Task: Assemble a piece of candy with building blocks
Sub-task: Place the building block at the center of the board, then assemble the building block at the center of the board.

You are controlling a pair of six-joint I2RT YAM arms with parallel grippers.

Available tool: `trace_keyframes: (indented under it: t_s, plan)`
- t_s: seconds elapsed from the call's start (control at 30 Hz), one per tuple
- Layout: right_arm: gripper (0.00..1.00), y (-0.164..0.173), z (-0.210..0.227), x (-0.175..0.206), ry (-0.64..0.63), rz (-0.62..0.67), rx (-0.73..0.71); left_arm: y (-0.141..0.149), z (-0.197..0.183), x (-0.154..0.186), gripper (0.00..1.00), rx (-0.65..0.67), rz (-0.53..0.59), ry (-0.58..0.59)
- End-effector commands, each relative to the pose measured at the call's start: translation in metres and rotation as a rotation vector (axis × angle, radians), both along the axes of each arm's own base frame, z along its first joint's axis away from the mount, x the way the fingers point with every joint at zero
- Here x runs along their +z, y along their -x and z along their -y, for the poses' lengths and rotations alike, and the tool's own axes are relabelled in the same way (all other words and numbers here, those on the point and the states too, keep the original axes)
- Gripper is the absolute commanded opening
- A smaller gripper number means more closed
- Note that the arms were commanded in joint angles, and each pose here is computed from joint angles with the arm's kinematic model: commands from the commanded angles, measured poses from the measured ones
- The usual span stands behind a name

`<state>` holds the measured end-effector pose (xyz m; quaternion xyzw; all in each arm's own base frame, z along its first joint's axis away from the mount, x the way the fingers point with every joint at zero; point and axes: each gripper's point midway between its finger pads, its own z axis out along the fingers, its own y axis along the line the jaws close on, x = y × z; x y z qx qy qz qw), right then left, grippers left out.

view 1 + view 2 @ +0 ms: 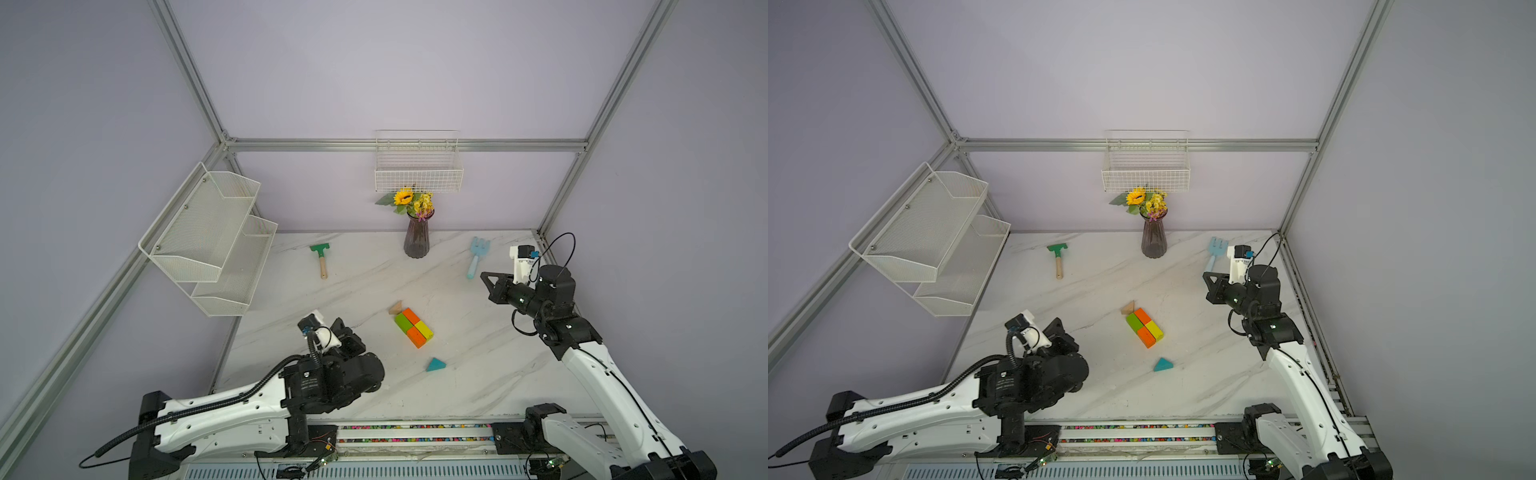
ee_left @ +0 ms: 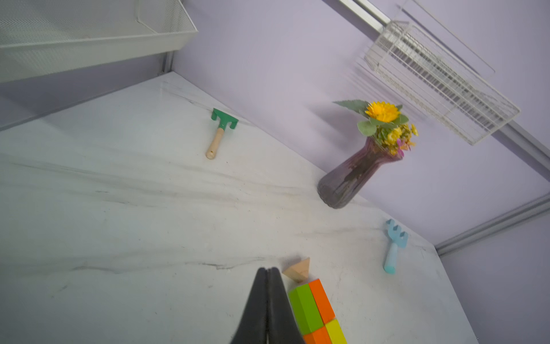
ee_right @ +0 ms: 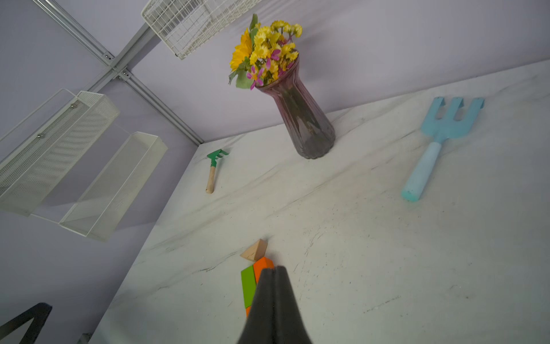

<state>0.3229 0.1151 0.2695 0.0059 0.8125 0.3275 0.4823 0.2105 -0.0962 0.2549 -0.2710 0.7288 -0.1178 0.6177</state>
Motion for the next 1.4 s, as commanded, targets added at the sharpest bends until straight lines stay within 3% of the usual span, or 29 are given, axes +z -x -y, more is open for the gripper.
trace_keyframes:
  t_s: [0.0, 0.2, 0.33, 0.57, 0.93, 1.37]
  plan:
    - [0.0, 0.025, -0.013, -0.022, -0.084, -0.106, 0.073, -0.001, -0.028, 0.002, 0.0, 0.06, 0.075, -0.018]
    - [0.0, 0.057, -0.018, -0.073, -0.046, -0.326, 0.137, -0.015, -0.028, -0.013, 0.0, 0.004, 0.096, -0.053]
    - [0.0, 0.071, -0.034, -0.105, -0.035, -0.454, 0.206, -0.033, -0.019, -0.018, 0.0, -0.011, 0.034, -0.125]
    - [0.0, 0.105, -0.08, -0.161, 0.12, -0.626, 0.343, -0.066, -0.002, -0.012, 0.0, -0.018, -0.093, -0.279]
    - [0.0, 0.14, -0.108, -0.211, 0.28, -0.744, 0.425, -0.076, -0.024, -0.029, 0.0, 0.004, -0.08, -0.082]
    - [0.0, 0.136, -0.108, -0.237, 0.339, -0.784, 0.35, -0.076, -0.026, -0.032, 0.0, 0.005, -0.099, -0.08]
